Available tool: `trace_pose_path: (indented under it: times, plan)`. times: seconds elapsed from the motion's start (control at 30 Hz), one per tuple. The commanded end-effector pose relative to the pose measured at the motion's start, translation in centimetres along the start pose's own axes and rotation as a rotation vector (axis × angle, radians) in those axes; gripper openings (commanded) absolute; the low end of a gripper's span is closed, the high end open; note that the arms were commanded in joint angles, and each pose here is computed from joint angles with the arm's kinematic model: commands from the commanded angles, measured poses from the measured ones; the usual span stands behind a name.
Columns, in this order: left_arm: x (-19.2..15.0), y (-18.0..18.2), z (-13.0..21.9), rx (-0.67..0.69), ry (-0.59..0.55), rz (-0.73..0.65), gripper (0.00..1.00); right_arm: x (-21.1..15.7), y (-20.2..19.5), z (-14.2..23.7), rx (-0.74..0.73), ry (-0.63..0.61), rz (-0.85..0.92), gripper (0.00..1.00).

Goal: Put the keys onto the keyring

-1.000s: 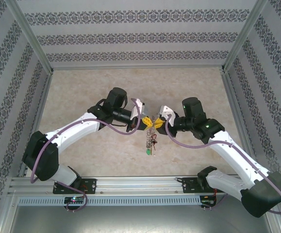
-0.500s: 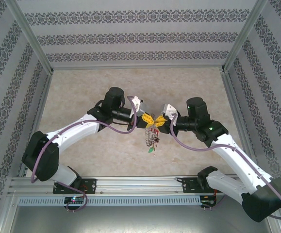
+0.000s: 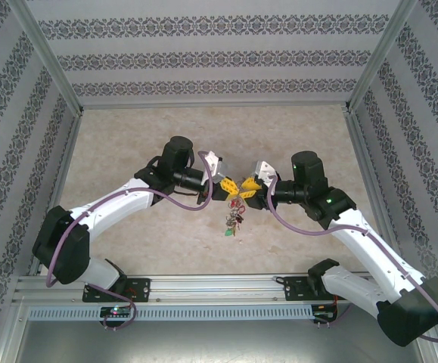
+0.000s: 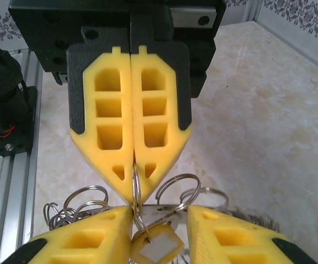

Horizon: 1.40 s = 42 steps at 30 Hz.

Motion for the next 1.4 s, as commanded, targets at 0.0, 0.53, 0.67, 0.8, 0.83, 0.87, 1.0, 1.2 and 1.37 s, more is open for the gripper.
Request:
trace_pose_path:
  times: [0.0, 0.53, 0.67, 0.8, 0.83, 0.87, 1.0, 1.2, 1.37]
  plan:
    - [1.8, -0.5, 0.5, 0.004, -0.025, -0.079, 0.0, 2.0, 0.3, 0.6, 0.027, -0.077, 0.053, 0.34]
    - [2.2, -0.4, 0.6, 0.013, -0.034, -0.086, 0.0, -0.1, 0.4, 0.5, 0.014, 0.025, 0.021, 0.4]
    - [2.3, -0.5, 0.6, 0.018, -0.032, -0.09, 0.0, -0.5, 0.5, 1.4, -0.035, 0.082, 0.055, 0.4]
    - [2.2, -0.5, 0.6, 0.017, -0.029, -0.091, 0.0, 0.9, 0.8, 1.8, -0.017, 0.008, 0.063, 0.37]
    - [2.2, -0.5, 0.6, 0.014, -0.03, -0.091, 0.0, 1.3, 0.8, 1.8, -0.014, -0.01, 0.061, 0.35]
    - [2.2, -0.4, 0.6, 0.013, -0.029, -0.087, 0.0, 1.6, 0.7, 1.8, -0.013, -0.021, 0.059, 0.34]
    - [2.2, -0.4, 0.5, 0.011, -0.031, -0.088, 0.0, 2.2, 0.3, 1.5, -0.013, -0.055, 0.061, 0.32]
    - [2.1, -0.4, 0.5, 0.01, -0.03, -0.087, 0.0, 2.5, 0.1, 0.7, 0.017, -0.051, 0.056, 0.26]
    - [2.2, -0.5, 0.6, 0.01, -0.033, -0.089, 0.0, 1.9, -0.2, 0.2, 0.025, -0.029, 0.044, 0.19]
Point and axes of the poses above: each hand's point on the last joint's axis, 136 mm out from that joint toward the fingers, its own z axis back along the fingers, its own y axis along the line the jaws close on, x = y × z, the point moved 6 cm from there along z, back along the fingers, and after that the axes turned 1 degree about z, right-handed, at the moved point
